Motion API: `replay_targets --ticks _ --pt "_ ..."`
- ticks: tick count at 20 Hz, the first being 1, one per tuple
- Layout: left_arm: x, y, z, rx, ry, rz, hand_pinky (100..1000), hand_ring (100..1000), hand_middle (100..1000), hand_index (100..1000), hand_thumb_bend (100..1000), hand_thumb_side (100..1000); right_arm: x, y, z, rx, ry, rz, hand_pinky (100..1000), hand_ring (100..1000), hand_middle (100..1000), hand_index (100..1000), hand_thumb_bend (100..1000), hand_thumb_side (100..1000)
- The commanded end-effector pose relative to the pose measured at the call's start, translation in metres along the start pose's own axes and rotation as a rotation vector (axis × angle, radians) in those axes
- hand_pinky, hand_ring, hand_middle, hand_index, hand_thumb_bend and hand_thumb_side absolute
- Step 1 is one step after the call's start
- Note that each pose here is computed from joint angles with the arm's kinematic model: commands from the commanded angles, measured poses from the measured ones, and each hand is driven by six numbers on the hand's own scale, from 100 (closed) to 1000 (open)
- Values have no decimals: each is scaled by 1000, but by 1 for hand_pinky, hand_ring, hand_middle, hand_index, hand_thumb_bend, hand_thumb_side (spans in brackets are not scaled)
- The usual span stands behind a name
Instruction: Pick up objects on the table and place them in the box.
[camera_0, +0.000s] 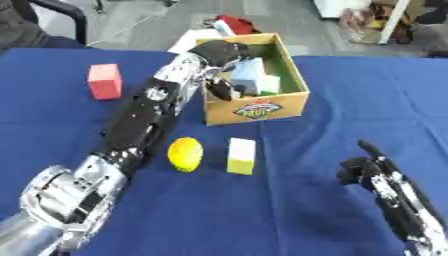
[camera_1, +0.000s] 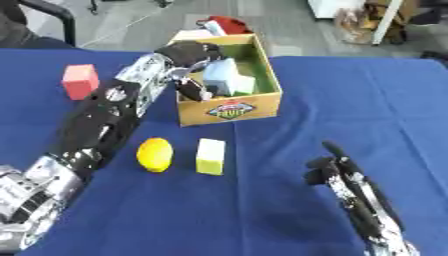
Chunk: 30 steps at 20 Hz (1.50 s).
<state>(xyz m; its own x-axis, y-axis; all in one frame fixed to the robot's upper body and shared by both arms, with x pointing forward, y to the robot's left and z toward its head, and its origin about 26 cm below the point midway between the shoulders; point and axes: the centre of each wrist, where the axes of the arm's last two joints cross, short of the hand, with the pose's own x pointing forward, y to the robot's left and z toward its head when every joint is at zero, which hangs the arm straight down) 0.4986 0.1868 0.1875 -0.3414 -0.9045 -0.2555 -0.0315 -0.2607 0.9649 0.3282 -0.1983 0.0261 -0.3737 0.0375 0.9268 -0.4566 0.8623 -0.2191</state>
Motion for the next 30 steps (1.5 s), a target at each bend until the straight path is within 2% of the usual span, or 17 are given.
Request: replay_targets --ticks 1,4,8,11,13,16,19,24,27,30 --pt "-22 18 5 81 122 -19 907 903 936 997 378 480 6 -3 -4 2 -23 8 650 657 667 1000 100 732" --pt "-31 24 8 148 177 -11 914 911 948 1000 471 747 5 -3 -4 1 -21 9 650 657 667 1000 100 736" --pt "-43 31 13 202 203 3 919 916 957 1000 559 829 5 -4 -4 0 -20 11 650 657 667 1000 100 731" --pt "-55 39 19 231 199 24 919 914 955 1000 549 823 5 -5 -3 -4 -18 14 650 657 667 1000 100 731" --pt "-67 47 26 252 191 53 914 904 941 1000 495 770 5 -6 -3 -7 -17 16 650 657 667 1000 100 727" --pt "-93 60 41 247 180 84 910 900 935 1000 461 725 5 -9 -1 -14 -15 21 650 656 667 1000 100 728" --pt "-124 65 59 178 204 108 906 899 935 1000 453 738 5 -10 0 -18 -11 26 650 657 667 1000 100 724" --pt "-170 48 85 -8 311 138 902 902 938 1000 502 757 4 -13 2 -22 -7 32 650 656 667 1000 100 726" --pt "-185 32 94 -93 356 171 896 897 933 1000 510 764 4 -13 2 -23 -6 34 650 657 667 1000 100 725" --pt "-194 19 99 -158 377 192 889 882 910 1000 490 709 4 -13 2 -24 -7 35 650 656 667 1000 100 727"
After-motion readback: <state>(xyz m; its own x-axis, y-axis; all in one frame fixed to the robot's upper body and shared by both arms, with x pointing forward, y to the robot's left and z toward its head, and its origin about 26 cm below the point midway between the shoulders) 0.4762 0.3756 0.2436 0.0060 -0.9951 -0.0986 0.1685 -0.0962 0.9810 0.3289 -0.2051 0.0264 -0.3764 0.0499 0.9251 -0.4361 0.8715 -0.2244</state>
